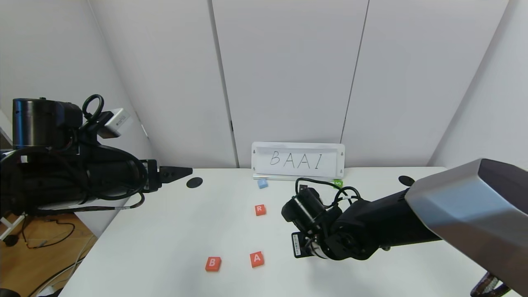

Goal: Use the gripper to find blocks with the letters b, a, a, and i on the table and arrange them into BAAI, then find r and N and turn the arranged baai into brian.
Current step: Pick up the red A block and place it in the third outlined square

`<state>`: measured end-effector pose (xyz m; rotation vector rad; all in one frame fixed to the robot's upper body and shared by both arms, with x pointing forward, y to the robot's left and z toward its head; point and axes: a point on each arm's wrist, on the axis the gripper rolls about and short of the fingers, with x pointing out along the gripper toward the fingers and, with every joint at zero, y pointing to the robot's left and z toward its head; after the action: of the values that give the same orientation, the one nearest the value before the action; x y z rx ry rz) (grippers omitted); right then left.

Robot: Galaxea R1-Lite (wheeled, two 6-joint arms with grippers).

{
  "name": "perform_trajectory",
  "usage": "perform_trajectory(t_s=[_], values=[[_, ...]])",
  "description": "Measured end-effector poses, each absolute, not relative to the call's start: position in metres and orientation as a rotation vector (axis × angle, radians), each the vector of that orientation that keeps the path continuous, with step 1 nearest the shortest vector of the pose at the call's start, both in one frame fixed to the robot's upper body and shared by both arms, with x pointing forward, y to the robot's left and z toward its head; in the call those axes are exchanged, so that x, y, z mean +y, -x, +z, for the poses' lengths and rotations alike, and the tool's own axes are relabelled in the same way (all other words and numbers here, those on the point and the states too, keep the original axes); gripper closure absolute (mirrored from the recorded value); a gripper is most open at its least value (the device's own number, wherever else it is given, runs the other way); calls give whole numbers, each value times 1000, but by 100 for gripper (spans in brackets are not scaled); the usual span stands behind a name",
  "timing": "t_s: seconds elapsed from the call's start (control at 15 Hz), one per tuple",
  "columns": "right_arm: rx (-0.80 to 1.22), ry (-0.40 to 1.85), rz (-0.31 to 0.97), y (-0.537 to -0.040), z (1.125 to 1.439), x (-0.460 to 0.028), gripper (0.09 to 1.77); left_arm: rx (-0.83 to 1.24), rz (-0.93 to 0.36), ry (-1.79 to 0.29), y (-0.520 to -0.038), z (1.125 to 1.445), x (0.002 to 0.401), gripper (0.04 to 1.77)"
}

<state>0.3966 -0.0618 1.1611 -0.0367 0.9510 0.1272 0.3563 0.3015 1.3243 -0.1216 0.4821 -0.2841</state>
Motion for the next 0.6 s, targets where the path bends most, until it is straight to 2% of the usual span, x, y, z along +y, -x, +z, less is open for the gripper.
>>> perform_trajectory(t_s=[0.6], values=[[971, 29, 134, -392, 1146, -45, 131, 483, -283, 122, -357, 1324, 302, 9]])
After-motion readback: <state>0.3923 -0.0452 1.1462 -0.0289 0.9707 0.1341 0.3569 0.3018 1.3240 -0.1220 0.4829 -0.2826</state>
